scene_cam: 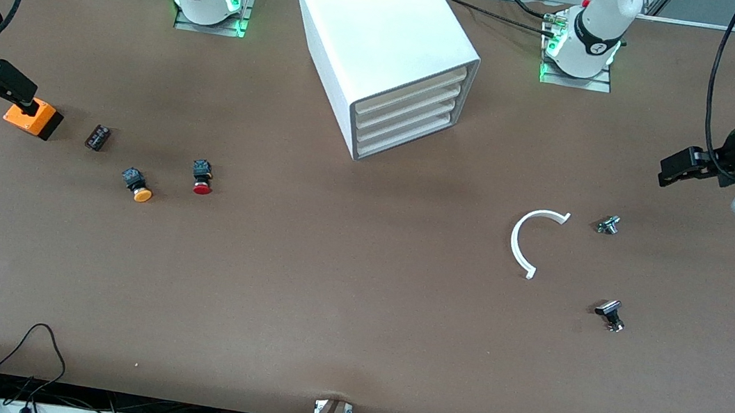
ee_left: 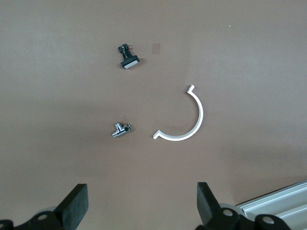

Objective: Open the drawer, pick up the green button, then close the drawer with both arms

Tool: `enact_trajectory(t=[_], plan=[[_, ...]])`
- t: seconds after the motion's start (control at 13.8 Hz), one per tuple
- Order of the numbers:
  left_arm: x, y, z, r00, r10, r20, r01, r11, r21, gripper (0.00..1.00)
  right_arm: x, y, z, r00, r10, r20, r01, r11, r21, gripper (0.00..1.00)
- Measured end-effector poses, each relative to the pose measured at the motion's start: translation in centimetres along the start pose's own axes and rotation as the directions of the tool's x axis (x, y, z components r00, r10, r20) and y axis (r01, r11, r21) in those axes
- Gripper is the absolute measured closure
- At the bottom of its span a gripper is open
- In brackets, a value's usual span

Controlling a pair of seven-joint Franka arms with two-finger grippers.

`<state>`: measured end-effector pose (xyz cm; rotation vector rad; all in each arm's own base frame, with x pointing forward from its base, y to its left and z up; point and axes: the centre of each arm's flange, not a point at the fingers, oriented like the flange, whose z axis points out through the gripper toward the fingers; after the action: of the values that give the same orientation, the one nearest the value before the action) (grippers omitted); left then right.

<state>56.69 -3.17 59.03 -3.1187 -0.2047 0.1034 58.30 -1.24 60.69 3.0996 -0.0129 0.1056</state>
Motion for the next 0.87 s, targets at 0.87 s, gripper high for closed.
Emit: enact_trajectory(t=[0.87], plan=[[-0.02, 0.22, -0.02, 1.0, 0.004, -0.002, -0.004, 1.0, 0.0, 0.0, 0.0, 0.0, 0.0, 1.0, -0.001, 0.0, 0.001, 1.0, 0.0, 0.0]])
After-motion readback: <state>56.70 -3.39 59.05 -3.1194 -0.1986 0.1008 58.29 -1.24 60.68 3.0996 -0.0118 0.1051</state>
